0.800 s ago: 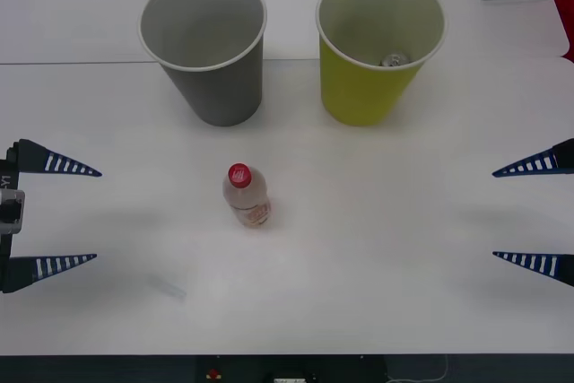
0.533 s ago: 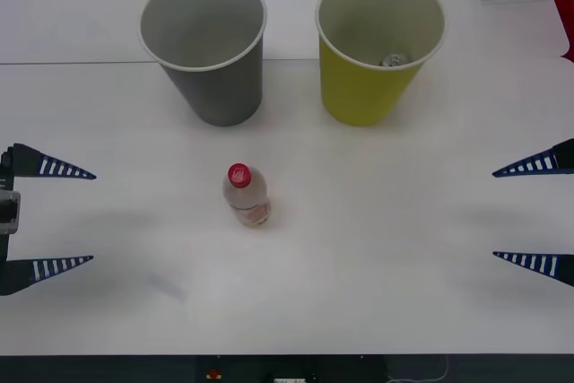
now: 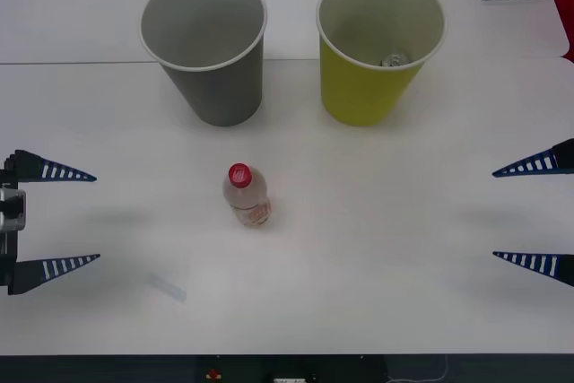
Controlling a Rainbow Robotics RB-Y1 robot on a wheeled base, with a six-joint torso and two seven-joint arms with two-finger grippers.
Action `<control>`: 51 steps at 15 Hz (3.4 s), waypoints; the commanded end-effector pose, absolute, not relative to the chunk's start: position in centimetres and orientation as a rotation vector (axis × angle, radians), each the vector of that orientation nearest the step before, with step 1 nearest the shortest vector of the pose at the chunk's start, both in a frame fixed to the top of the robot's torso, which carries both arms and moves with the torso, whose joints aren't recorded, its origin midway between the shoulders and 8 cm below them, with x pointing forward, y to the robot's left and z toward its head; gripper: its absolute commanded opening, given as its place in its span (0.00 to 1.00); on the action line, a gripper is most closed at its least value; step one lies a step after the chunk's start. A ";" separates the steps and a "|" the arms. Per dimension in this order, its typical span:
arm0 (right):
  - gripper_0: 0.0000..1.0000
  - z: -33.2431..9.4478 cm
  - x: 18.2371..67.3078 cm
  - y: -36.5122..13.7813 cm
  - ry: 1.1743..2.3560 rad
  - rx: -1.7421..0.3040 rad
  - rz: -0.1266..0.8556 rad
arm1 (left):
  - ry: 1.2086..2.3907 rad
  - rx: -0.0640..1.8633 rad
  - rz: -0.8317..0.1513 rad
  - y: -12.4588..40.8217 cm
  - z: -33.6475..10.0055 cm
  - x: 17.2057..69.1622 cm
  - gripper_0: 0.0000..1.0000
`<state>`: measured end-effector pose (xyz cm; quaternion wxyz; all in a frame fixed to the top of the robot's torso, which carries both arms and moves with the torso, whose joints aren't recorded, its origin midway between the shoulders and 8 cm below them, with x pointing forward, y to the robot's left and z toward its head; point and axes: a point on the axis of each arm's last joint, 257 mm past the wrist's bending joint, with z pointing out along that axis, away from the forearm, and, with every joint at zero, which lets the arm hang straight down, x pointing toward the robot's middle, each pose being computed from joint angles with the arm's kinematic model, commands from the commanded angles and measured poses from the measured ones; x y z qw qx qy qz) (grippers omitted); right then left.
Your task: Put the can into the green bin and the plastic bottle into the gray bin
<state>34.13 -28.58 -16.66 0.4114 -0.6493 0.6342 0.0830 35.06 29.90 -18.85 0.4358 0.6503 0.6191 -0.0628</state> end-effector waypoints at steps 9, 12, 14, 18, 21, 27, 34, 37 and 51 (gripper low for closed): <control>1.00 -16.7 34.1 -28.6 1.596 -1.634 0.209 | 1.515 1.393 -0.371 28.3 -22.0 37.5 1.00; 1.00 -16.7 34.1 -28.6 1.596 -1.634 0.209 | 1.484 1.311 -0.428 27.0 -22.9 38.4 1.00; 1.00 -16.7 34.1 -28.6 1.596 -1.634 0.209 | 1.468 1.267 -0.466 25.6 -23.2 38.7 1.00; 1.00 -16.7 34.1 -28.6 1.596 -1.634 0.209 | 1.427 1.201 -0.517 22.6 -23.1 39.5 1.00; 1.00 -16.7 34.1 -28.6 1.596 -1.634 0.209 | 1.408 1.179 -0.542 20.7 -23.2 40.1 1.00; 1.00 -16.7 34.1 -28.6 1.596 -1.634 0.209 | 1.390 1.139 -0.588 16.8 -23.9 41.6 1.00; 1.00 -16.7 34.1 -28.6 1.596 -1.634 0.209 | 1.369 1.140 -0.581 12.6 -24.6 42.7 1.00; 1.00 -16.7 34.1 -28.6 1.596 -1.634 0.209 | 1.367 1.134 -0.580 10.9 -24.9 43.1 1.00; 1.00 -16.7 34.1 -28.6 1.596 -1.634 0.209 | 1.374 1.132 -0.540 9.1 -25.4 44.2 0.00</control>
